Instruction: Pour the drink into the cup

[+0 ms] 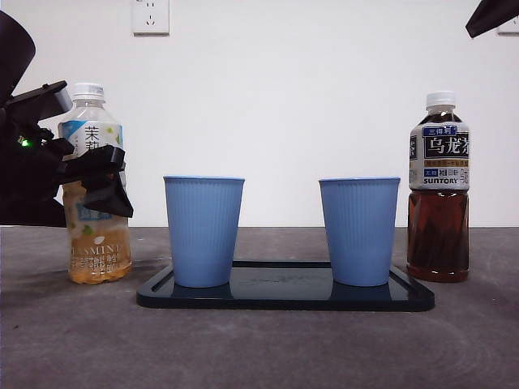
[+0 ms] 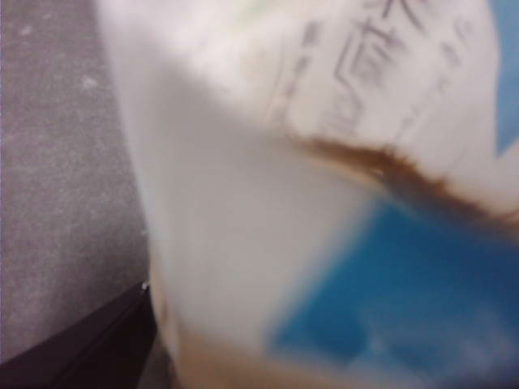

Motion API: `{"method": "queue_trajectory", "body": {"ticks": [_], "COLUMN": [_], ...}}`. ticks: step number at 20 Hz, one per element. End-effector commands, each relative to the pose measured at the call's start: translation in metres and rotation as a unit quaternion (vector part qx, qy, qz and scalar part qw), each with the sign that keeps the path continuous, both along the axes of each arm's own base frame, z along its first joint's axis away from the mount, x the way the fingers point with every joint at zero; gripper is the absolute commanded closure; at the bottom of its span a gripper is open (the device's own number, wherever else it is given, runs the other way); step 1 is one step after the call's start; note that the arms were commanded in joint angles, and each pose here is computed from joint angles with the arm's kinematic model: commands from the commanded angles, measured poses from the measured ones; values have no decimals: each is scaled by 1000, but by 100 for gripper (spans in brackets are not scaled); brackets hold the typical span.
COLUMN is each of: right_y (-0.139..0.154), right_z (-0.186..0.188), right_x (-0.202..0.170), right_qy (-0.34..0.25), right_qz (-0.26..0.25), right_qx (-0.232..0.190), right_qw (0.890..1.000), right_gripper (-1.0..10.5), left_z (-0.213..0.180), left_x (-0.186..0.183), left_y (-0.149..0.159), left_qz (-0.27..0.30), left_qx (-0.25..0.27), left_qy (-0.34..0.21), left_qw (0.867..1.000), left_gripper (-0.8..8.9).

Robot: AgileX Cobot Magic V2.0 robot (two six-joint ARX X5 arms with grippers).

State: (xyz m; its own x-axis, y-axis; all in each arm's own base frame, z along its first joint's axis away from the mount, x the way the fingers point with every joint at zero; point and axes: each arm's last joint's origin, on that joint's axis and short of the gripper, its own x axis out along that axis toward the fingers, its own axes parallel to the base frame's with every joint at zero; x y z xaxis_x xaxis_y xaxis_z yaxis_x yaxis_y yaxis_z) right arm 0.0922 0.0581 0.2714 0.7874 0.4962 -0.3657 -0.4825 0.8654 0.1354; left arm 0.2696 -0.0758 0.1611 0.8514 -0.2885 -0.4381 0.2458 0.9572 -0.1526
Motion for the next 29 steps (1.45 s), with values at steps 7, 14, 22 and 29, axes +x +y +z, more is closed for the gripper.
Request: {"method": "queue_trajectory", "body": {"ticks": [7, 14, 22, 29], "right_y": [1, 1, 3, 19], "right_z": [2, 2, -2, -13], "right_x": [0, 0, 6, 25], "right_qy": [-8, -6, 7, 43], "right_qz": [5, 4, -23, 24], "right_qx": [0, 1, -11, -9], "right_qw": [1000, 1000, 1000, 999], "right_gripper": [528, 528, 528, 732], "left_z": [5, 34, 80, 100], "left_x": [-4, -31, -97, -141], "left_y": [1, 8, 14, 21], "left_qz": [3, 1, -51, -124], "left_qx": [5, 10, -18, -68], "left_qy": [24, 45, 48, 30], "left_qw": [1000, 999, 997, 990], "left_gripper": [333, 307, 328, 634]}}
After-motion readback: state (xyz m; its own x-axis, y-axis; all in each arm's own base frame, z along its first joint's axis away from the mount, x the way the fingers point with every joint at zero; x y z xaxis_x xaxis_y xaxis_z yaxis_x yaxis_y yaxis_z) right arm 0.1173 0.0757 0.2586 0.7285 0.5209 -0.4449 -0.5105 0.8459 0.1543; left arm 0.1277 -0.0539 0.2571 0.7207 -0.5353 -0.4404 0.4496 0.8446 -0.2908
